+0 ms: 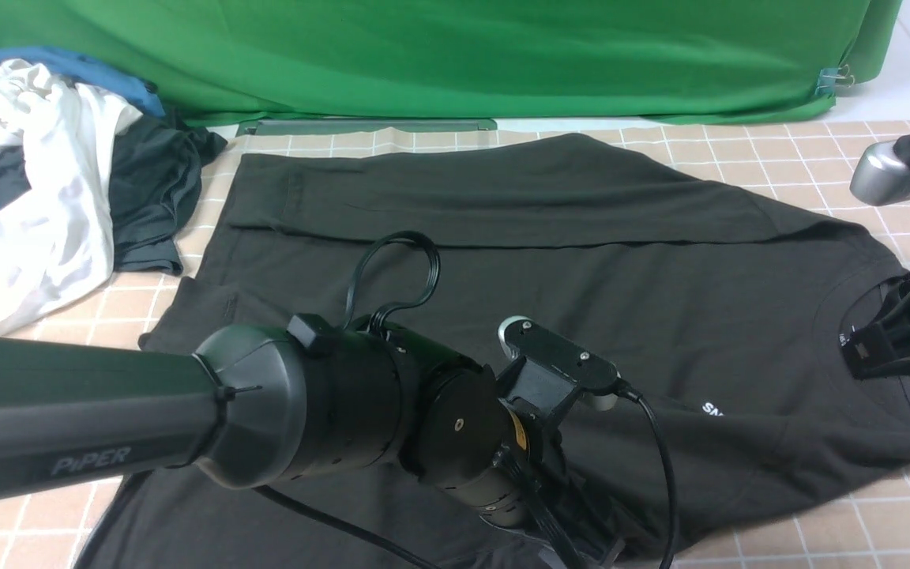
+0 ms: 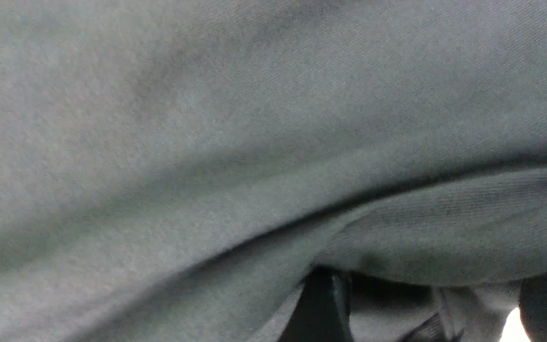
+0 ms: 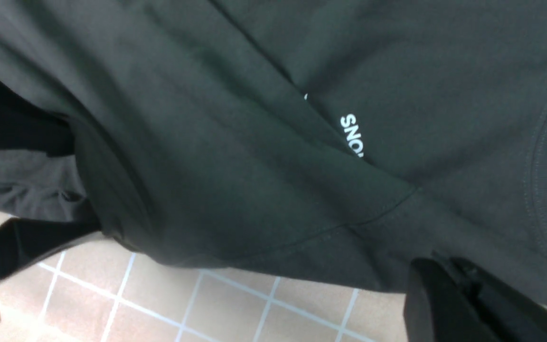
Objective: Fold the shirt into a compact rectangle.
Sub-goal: 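Grab the top left corner of the dark shirt with the left gripper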
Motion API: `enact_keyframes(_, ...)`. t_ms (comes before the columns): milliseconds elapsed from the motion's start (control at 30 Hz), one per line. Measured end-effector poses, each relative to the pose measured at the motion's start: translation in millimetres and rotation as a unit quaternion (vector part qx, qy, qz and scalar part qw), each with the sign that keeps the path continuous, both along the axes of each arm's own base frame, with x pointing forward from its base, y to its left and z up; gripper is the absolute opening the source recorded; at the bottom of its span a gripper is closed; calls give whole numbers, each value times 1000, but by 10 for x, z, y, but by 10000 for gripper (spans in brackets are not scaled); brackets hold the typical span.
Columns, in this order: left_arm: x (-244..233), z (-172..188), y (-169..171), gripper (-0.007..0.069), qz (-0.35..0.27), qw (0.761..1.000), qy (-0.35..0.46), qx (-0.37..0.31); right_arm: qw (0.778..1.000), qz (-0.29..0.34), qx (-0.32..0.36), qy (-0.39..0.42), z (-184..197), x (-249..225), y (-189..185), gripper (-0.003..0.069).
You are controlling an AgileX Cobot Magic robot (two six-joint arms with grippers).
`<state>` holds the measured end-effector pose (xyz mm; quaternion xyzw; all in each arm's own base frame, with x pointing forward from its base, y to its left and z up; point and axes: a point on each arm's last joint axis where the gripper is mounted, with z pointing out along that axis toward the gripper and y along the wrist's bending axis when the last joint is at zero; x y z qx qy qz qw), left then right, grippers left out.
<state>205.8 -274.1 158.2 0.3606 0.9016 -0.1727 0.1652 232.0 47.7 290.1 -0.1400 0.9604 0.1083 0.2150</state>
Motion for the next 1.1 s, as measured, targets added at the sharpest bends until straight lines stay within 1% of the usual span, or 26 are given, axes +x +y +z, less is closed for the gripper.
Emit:
enact_keyframes(267,13,-3,-22,502,-2,1000,-7,-11,1000,-3,3,-7,6,12,3,50)
enact_keyframes(333,14,-30,-31,468,2,1000,-2,-13,1000,-3,3,-8,7,14,3,52)
enact_keyframes(400,8,-62,-38,403,7,1000,9,-12,1000,-4,4,-8,8,14,4,54)
enact_keyframes(433,1,-81,-39,342,7,1000,16,-9,1000,-4,4,-8,8,15,4,55)
enact_keyframes(500,-14,-94,-39,247,2,1000,25,-6,1000,-4,4,-8,8,15,4,57)
enact_keyframes(533,-33,-101,-34,169,-2,999,35,-2,1000,-4,4,-8,8,15,4,59)
enact_keyframes(567,-52,-103,-31,108,-5,999,45,1,1000,-4,4,-8,8,15,4,60)
enact_keyframes(600,-68,-98,-28,67,-6,999,54,2,1000,-4,4,-8,8,15,4,63)
enact_keyframes(633,-87,-92,-26,46,-6,998,65,3,1000,-4,4,-8,8,15,4,64)
enact_keyframes(733,-161,-38,-16,20,-5,995,102,-2,1000,-4,5,-8,5,17,5,70)
enact_keyframes(867,-216,66,-30,20,5,991,130,-27,1000,-4,5,-8,5,17,5,70)
enact_keyframes(1100,-279,67,-14,20,-1,986,164,-17,1000,-4,5,-8,5,17,5,74)
